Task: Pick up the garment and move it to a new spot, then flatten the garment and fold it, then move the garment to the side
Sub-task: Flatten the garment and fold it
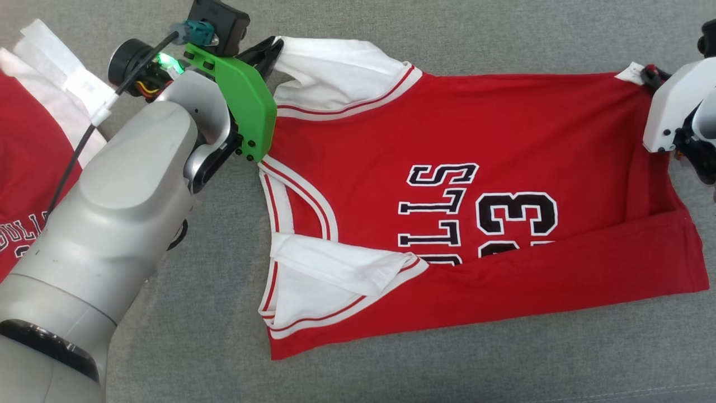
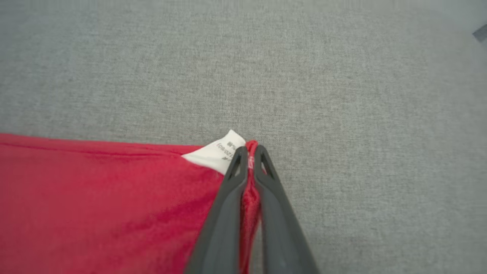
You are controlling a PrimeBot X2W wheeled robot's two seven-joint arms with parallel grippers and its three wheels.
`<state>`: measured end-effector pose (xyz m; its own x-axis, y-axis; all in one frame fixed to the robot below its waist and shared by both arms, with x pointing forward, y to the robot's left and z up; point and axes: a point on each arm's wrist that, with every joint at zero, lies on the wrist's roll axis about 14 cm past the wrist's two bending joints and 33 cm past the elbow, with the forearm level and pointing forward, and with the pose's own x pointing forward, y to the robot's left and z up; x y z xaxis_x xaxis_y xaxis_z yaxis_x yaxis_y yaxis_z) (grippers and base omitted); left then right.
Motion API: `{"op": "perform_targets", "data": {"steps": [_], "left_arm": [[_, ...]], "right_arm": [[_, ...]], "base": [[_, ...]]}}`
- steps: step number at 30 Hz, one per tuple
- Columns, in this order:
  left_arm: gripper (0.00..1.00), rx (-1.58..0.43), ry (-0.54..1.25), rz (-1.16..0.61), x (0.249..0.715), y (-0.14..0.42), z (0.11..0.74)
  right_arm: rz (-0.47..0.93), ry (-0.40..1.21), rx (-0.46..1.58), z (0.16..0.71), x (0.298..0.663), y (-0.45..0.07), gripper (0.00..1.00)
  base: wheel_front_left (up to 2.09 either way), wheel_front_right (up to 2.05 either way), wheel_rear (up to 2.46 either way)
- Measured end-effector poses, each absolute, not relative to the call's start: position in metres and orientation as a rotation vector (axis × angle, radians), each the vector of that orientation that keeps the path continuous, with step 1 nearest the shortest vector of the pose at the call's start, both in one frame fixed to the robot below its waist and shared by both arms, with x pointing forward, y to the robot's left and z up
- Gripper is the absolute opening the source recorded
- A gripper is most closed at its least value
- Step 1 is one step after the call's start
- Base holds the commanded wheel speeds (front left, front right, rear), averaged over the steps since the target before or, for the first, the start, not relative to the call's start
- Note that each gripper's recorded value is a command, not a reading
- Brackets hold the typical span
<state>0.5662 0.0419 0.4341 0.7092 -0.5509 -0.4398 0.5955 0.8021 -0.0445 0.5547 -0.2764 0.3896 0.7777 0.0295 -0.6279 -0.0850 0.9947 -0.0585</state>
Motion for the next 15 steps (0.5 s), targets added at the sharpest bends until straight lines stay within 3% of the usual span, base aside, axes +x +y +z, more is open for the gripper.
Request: {"op": "perform_targets", "data": {"steps": [15], "left_arm": [[0.0, 0.064, 0.284, -0.554, 0.594, 0.046, 0.469]], "right_arm": [[0.07, 0.378, -0.084, 0.439, 0.589, -0.274, 0.0]], "base": [[0.0, 0.0, 0.0]]}}
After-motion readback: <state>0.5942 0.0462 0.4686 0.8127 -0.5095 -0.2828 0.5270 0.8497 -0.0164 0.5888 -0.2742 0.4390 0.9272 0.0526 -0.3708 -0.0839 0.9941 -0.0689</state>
